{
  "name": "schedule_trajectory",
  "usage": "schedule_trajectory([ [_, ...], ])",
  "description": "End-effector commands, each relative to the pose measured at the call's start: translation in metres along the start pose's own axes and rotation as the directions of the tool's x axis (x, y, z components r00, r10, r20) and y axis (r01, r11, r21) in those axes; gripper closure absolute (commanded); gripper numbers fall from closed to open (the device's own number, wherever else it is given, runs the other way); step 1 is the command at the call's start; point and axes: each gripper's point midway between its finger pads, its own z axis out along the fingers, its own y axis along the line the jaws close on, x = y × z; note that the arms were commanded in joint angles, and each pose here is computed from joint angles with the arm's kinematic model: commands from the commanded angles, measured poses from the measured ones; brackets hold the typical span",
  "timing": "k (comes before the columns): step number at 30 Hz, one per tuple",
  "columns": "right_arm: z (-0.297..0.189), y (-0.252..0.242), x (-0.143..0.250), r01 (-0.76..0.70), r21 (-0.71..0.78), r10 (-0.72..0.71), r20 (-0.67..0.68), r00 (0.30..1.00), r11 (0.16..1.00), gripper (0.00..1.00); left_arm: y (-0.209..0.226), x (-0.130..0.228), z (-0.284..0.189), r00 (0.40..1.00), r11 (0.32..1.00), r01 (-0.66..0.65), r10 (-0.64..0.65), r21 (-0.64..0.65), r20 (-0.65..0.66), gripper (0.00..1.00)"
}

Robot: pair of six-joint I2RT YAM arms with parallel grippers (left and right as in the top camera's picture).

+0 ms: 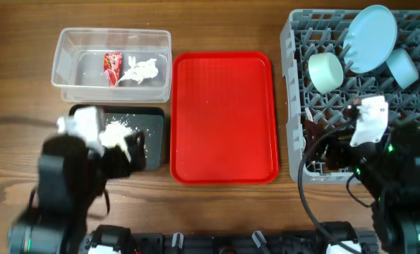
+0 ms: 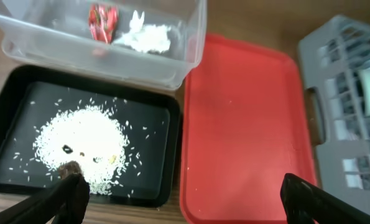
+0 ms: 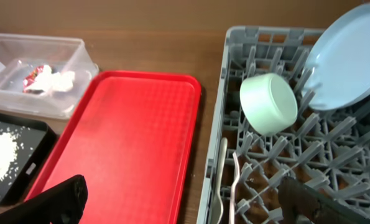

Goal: Sort waste into correct bins and load items into the dishwasher rack

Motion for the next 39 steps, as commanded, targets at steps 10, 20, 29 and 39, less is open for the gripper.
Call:
schedule_trajectory([
  [10,0.018,-0.005,0.016,-0.021,0.009,0.022,-0.098,0.995,1.000,0.00,0.011,0.030,-0.059,0.987,0.999,-0.029,0.022,0.044,0.159,0.00],
  [20,0.036,-0.015,0.029,-0.023,0.048,0.031,-0.191,0.981,0.999,0.00,0.020,0.053,-0.056,0.998,1.000,-0.023,0.022,0.011,0.064,0.00],
  [29,0.025,-0.016,0.013,0.018,0.064,-0.030,0.180,0.983,0.998,0.00,0.020,0.053,-0.056,0.998,1.000,-0.023,0.022,0.011,0.064,0.00],
  [39,0.006,-0.012,0.020,0.083,0.097,-0.127,0.682,0.720,0.992,0.00,0.020,0.053,-0.056,0.998,1.000,-0.023,0.022,0.011,0.064,0.00],
])
